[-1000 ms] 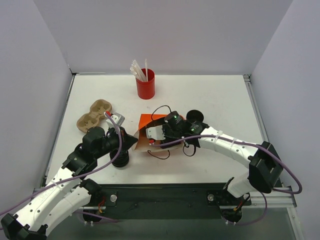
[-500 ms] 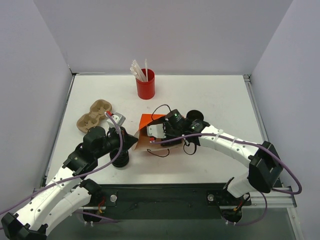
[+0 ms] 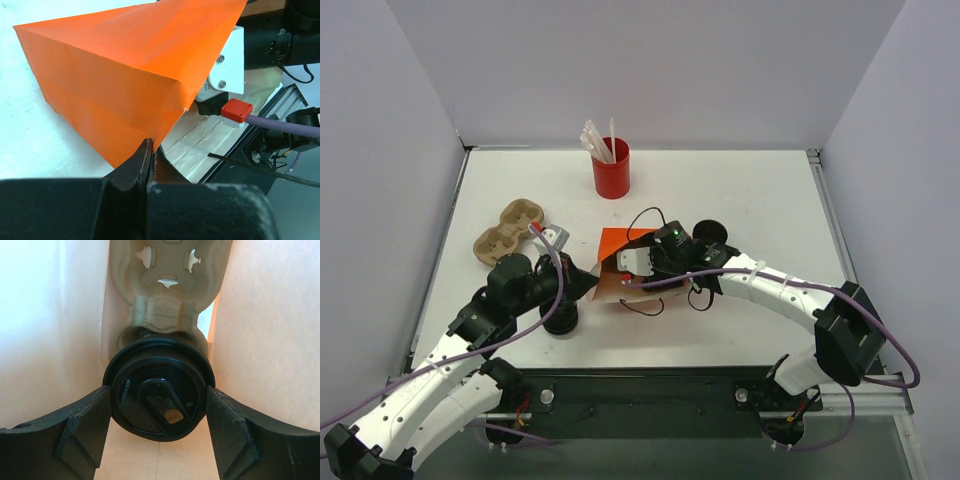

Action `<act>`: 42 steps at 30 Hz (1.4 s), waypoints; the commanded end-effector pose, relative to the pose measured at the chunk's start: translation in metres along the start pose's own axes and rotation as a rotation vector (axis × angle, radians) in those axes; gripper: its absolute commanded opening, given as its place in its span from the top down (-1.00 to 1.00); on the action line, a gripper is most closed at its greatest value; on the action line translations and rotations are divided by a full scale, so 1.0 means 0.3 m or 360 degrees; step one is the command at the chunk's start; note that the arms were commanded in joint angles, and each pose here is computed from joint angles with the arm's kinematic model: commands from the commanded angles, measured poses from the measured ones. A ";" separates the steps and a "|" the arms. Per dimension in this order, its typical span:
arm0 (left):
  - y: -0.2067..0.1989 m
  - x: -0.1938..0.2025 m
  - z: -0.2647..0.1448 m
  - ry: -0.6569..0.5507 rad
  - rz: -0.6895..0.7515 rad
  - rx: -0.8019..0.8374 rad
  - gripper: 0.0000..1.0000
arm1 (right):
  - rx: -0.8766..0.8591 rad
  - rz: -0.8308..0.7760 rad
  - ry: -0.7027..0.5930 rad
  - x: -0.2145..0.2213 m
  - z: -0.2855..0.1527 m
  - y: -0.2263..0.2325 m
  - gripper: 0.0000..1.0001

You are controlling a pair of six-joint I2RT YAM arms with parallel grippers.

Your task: Pack the takeout coffee

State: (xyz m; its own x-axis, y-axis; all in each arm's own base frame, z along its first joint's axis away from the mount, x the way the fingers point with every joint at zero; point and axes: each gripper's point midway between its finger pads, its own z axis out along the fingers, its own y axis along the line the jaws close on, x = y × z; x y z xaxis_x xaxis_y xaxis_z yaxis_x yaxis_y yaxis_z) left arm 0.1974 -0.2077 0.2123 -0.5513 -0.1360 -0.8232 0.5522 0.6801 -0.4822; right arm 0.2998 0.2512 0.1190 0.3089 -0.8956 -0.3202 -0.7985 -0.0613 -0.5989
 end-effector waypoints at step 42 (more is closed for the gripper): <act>0.004 -0.003 0.018 0.0077 0.0007 -0.0032 1.00 | 0.0231 0.0274 0.0073 0.017 -0.085 -0.142 -0.99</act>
State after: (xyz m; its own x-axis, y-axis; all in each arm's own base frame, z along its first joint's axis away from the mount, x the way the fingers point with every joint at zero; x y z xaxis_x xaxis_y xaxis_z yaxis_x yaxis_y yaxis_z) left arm 0.2048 -0.2156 0.2112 -0.5639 -0.1281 -0.8159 0.5535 0.6746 -0.4885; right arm 0.3033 0.2440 0.1237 0.2047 -0.9118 -0.3559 -0.8210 0.0380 -0.5696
